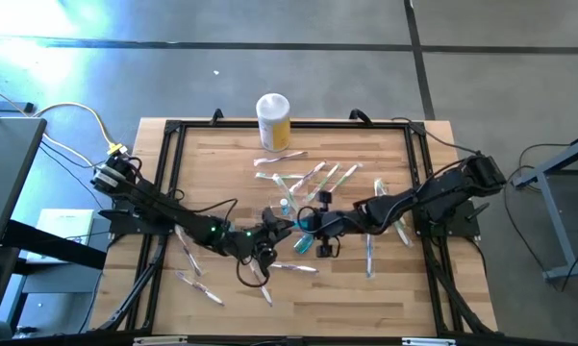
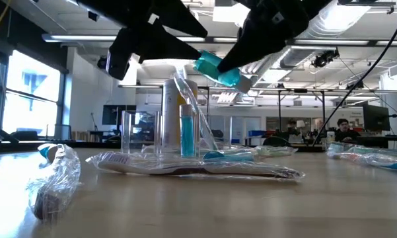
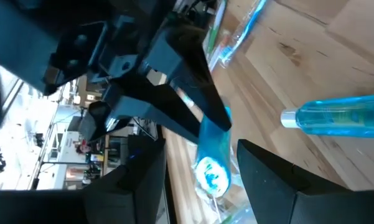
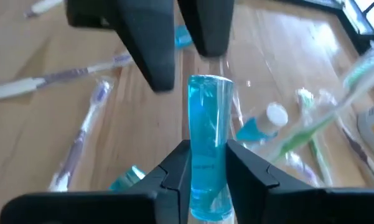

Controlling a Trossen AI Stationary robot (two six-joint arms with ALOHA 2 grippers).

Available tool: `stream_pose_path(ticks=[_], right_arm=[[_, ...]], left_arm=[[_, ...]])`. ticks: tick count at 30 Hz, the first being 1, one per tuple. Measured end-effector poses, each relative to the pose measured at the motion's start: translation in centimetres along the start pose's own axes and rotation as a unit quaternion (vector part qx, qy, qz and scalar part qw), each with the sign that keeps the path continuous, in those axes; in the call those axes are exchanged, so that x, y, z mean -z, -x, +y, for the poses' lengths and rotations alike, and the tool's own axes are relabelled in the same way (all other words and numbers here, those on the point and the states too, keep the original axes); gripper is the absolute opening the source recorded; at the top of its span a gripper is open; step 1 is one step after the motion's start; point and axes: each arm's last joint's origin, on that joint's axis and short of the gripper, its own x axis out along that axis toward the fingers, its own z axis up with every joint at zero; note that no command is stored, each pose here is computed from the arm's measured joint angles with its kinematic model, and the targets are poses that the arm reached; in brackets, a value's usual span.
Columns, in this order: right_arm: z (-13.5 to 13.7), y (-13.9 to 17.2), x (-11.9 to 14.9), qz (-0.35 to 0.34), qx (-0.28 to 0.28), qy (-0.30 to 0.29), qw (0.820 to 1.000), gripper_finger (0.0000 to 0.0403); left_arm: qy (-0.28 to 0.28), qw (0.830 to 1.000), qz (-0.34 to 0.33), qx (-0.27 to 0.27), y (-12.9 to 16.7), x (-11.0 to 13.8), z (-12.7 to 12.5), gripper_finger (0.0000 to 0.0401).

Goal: Pick & Place toothbrushing station
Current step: Put the mouthwash bottle into the transparent organizer

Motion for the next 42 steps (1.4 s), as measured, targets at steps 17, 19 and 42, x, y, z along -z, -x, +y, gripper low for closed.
stream_pose_path(ticks=[17, 19, 42], right_arm=[[0.54, 0.19, -0.73, -0.036, -0.021, 0.023, 0.999, 0.0072], [0.54, 0.19, -0.73, -0.036, -0.021, 0.023, 0.999, 0.0072], [0.63, 0.23, -0.70, -0.036, -0.038, 0.026, 0.998, 0.0074]], left_arm=[[0.007, 1.000, 0.014, 0.002, -0.01, 0.19, -0.16, 0.0191], [0.008, 1.000, 0.013, 0.001, -0.01, 0.16, -0.13, 0.0191], [0.014, 1.000, -0.002, 0.013, -0.03, 0.10, -0.21, 0.0073]])
